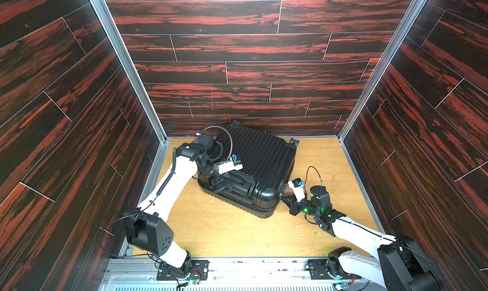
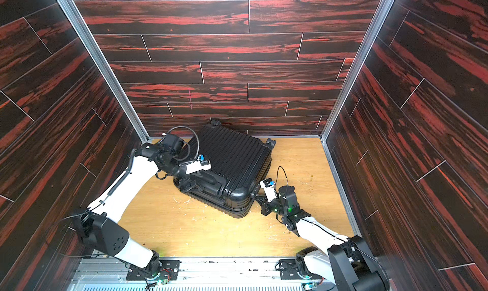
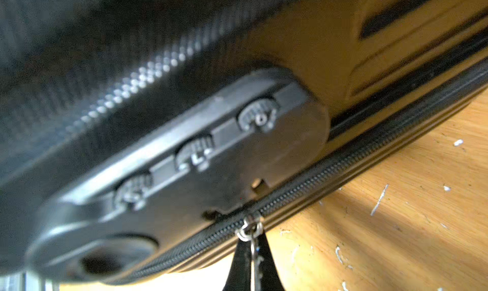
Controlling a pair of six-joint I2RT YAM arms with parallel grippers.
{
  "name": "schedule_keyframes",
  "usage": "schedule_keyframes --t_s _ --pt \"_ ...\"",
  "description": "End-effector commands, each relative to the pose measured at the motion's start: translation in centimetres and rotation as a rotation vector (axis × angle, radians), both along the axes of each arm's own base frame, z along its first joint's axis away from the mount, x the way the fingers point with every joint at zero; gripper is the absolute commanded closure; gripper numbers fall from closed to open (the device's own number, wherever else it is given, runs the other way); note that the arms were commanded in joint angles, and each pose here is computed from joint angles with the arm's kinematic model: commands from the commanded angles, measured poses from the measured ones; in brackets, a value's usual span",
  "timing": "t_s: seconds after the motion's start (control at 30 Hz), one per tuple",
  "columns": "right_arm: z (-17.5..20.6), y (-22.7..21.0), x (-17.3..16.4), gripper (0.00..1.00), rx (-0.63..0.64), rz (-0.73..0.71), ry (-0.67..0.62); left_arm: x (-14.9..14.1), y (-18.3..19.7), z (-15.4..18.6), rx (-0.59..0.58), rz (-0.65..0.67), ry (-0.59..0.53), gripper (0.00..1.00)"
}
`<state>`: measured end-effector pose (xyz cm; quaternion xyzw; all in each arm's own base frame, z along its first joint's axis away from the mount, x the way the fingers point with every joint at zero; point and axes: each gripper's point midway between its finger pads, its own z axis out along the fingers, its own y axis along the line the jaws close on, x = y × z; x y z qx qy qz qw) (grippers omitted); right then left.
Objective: Close the suitcase zippers
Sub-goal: Zip the zipper on the suitcase.
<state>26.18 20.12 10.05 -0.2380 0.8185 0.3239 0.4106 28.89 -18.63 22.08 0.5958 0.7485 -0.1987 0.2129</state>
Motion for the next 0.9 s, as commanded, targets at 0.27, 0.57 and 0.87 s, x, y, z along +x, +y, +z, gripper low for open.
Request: schedule_keyframes --t_s 0.27,0.57,0.87 --pt "2.8 1.0 1.5 1.0 0.056 0.028 -0.064 -0.1 -0.4 -2.8 0.132 -0.219 -0.108 0.23" --pt "3.2 1.2 1.3 1.0 0.057 0.044 -0.058 -0.5 -2.2 -4.1 0.182 -0.308 -0.154 0.3" --pt "3.4 0.9 0.9 1.0 0.043 0.038 -0.03 -0.5 -3.5 -3.5 0.17 -0.315 -0.203 0.56"
